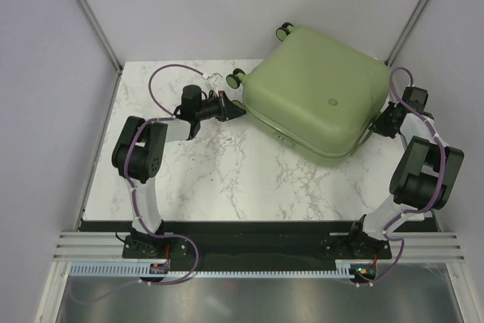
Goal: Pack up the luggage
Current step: Zip the luggage at the center of the board.
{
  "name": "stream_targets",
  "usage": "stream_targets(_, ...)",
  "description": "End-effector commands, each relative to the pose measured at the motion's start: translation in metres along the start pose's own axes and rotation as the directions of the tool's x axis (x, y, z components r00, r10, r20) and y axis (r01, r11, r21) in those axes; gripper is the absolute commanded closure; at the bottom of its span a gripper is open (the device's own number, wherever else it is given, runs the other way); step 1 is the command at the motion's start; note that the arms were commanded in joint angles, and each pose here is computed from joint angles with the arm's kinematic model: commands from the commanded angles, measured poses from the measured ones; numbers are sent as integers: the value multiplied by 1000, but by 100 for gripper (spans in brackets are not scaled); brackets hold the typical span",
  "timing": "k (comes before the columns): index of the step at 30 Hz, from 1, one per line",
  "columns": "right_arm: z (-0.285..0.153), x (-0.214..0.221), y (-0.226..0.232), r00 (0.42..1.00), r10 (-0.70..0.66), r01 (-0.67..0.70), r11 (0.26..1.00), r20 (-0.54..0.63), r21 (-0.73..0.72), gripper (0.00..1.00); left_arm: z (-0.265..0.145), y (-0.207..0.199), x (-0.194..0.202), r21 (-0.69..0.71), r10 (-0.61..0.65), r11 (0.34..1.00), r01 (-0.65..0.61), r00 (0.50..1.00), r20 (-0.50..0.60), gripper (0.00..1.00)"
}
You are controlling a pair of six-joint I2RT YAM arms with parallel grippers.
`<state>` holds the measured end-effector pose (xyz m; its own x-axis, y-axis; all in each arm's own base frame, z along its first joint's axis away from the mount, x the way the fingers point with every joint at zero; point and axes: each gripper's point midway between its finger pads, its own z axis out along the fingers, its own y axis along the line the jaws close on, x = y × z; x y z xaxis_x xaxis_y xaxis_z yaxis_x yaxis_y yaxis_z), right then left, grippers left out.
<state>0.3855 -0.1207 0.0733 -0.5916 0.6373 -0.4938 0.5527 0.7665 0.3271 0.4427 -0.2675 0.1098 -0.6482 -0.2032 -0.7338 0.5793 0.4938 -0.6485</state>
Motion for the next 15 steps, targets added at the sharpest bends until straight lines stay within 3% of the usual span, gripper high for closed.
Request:
stream_targets(1, 3, -10, -27, 998, 23, -28, 996, 59, 88, 100, -31, 53, -76, -233, 85, 972, -36, 975, 206, 98)
stream_targets(15, 1, -10, -30, 998, 30, -36, 995, 61, 91, 100, -23, 87, -93, -322, 81, 947, -7, 973, 216, 98)
